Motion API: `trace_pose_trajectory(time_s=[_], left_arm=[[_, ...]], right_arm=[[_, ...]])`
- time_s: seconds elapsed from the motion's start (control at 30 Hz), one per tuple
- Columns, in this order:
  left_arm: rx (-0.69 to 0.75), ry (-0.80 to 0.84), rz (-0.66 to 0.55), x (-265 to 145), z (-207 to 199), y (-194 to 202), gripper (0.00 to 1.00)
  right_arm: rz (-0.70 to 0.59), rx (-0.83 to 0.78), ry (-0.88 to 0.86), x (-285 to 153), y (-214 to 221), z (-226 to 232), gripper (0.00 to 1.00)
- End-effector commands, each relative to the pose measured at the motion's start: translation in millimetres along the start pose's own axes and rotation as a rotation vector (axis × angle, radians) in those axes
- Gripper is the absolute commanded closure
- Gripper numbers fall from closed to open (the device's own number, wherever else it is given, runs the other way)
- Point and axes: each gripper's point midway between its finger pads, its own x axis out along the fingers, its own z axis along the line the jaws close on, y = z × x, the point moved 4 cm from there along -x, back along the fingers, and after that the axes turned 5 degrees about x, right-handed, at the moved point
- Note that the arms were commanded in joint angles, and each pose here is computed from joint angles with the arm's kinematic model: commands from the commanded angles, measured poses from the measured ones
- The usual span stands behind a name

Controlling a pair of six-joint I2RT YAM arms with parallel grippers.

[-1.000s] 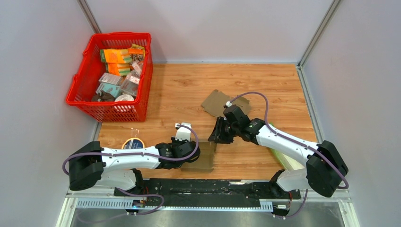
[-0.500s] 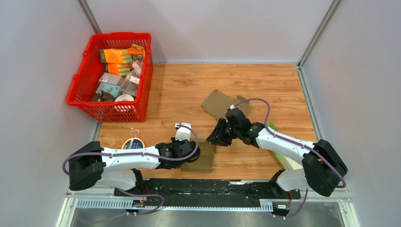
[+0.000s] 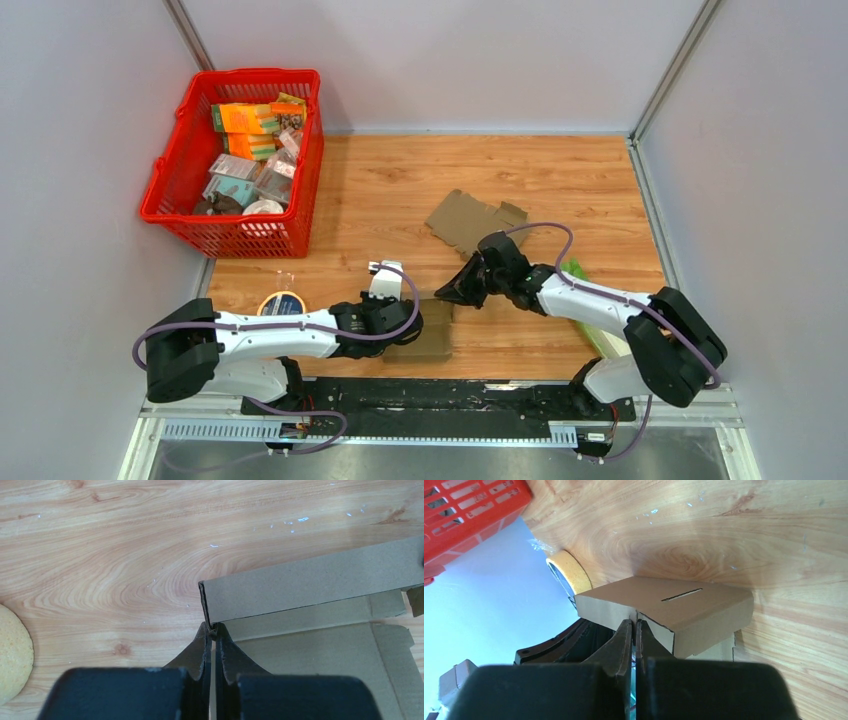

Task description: Fold the paper box

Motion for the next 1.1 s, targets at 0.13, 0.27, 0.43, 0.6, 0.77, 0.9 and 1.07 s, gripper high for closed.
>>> trace_pose_trajectory(time_s=[0.13, 0.27, 0.43, 0.6, 0.77, 0.9, 1.07], left_arm=[[-0.108, 0.01, -0.04, -2, -4, -4, 1.0], [-0.136, -0.006, -0.045, -1, 1, 0, 1.0], [-0.139, -0.038, -0.064, -2, 7, -2, 1.0], [-0.13, -0.092, -0.084, -4, 14, -6, 1.0], [-0.121, -0.105, -0.088, -5, 16, -7, 1.0], [-0.117, -0.105, -0.085, -4, 13, -6, 1.0], [-0.1, -0.111, -0.086, -7, 13, -10, 1.0]], right_arm=[[-0.071, -0.155, -0.15, -15, -11, 7, 0.56], [-0.123, -0.433, 0.048, -32, -19, -19, 0.21], [-0.2, -0.66, 0.043, -57, -1, -36, 0.19], [-0.287, -0.782, 0.057, -52, 12, -39, 0.5], [-0.283, -0.878, 0.083, -33, 14, -33, 0.95], [-0.227, -0.942, 0.098, -8, 26, -25, 1.0], [-0.19, -0.999, 0.084, 3, 44, -24, 1.0]])
